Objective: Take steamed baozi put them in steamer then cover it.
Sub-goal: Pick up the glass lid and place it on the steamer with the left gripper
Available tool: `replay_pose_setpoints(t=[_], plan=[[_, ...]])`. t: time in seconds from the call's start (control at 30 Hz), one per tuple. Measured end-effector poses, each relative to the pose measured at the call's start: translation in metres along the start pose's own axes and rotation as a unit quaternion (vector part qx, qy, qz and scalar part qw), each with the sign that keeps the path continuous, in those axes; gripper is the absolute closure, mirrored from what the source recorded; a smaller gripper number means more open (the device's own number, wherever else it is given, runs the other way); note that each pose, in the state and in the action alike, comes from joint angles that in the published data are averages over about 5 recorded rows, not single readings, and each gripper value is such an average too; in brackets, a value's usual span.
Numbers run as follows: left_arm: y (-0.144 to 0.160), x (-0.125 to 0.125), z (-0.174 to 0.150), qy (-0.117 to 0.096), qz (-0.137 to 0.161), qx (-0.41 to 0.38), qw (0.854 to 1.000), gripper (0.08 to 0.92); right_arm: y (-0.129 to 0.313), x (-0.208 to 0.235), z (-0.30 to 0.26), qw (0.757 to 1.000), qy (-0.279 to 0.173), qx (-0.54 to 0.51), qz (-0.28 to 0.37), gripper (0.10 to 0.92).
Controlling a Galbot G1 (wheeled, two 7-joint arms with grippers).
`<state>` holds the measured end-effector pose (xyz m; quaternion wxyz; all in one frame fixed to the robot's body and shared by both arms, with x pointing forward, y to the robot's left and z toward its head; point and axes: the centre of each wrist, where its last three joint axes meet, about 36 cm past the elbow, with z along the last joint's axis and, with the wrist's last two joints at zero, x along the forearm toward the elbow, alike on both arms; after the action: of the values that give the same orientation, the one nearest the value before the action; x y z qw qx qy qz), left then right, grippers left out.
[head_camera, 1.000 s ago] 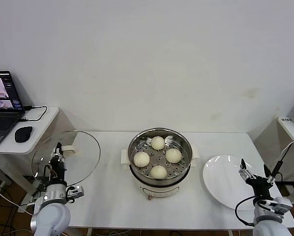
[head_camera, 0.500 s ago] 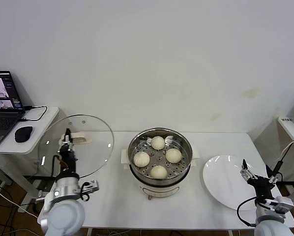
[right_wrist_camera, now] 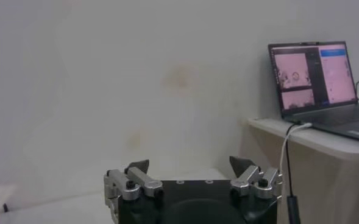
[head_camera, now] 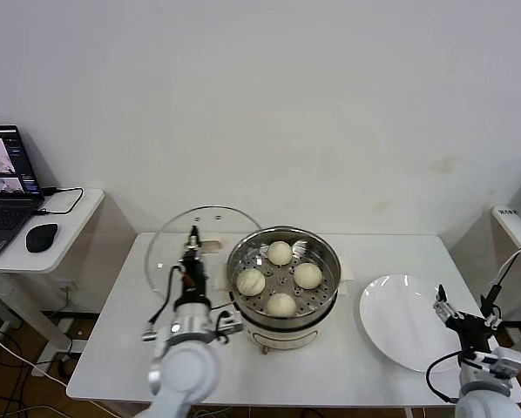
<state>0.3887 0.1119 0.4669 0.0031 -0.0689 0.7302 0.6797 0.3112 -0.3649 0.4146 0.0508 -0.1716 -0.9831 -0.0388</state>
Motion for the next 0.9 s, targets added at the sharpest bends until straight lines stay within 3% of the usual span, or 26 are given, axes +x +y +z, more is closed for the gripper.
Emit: replay_pose_setpoints(t=[0.47, 0.9], plan=[[0.011, 0.007, -0.085, -0.069, 0.049, 0.042, 0.996, 0.863, -0.003, -0.005, 0.003, 1.0, 0.007, 0.004, 0.009, 0.2], [0.002, 0.002, -0.116, -0.082, 0.068, 0.025, 0.994, 0.863, -0.005, -0.008, 0.008, 1.0, 0.013, 0.005, 0.013, 0.199]])
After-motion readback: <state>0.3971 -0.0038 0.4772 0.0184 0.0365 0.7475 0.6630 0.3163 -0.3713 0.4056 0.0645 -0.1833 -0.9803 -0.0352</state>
